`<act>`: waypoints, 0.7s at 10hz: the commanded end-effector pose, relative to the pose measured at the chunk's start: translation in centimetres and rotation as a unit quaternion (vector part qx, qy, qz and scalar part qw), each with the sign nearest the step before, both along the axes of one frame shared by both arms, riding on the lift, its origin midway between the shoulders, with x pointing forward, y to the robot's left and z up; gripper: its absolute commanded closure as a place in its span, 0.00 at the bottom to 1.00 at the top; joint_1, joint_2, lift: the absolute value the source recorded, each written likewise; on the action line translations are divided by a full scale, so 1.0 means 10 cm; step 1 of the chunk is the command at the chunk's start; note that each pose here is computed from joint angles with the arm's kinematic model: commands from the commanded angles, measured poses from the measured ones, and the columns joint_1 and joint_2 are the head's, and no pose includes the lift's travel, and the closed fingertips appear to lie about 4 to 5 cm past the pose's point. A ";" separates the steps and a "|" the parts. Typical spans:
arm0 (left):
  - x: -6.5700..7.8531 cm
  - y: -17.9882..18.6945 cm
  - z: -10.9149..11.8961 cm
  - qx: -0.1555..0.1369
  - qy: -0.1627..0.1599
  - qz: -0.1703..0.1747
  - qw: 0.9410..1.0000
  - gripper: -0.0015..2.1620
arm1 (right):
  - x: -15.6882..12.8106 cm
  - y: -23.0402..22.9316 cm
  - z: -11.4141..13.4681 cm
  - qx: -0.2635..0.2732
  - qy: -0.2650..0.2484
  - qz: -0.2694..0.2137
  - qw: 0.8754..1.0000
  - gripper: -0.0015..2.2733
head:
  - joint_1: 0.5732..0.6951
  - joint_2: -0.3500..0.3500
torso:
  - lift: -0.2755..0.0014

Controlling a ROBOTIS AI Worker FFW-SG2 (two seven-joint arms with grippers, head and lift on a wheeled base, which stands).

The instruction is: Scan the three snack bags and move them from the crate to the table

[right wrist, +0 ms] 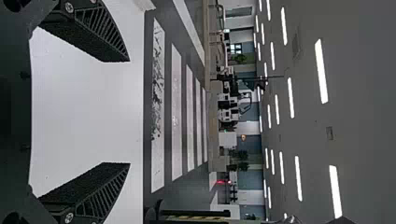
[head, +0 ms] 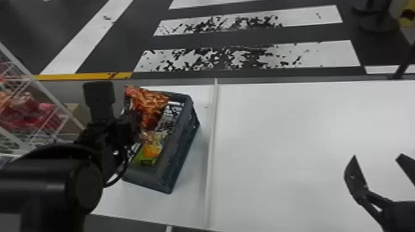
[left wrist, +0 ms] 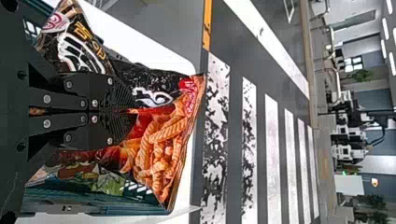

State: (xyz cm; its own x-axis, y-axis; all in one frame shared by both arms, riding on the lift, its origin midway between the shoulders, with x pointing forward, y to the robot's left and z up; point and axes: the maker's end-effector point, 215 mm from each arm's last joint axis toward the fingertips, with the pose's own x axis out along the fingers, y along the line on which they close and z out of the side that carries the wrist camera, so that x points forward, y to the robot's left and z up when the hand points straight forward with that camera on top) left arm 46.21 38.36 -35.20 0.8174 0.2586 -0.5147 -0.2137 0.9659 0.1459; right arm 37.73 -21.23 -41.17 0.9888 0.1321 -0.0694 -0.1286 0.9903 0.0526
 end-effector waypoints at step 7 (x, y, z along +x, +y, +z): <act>-0.41 -2.24 0.01 -0.081 -0.021 -0.240 0.967 0.80 | 0.17 -0.27 0.33 0.013 -0.023 -0.030 0.999 0.04 | 1.00 0.49 | 0.77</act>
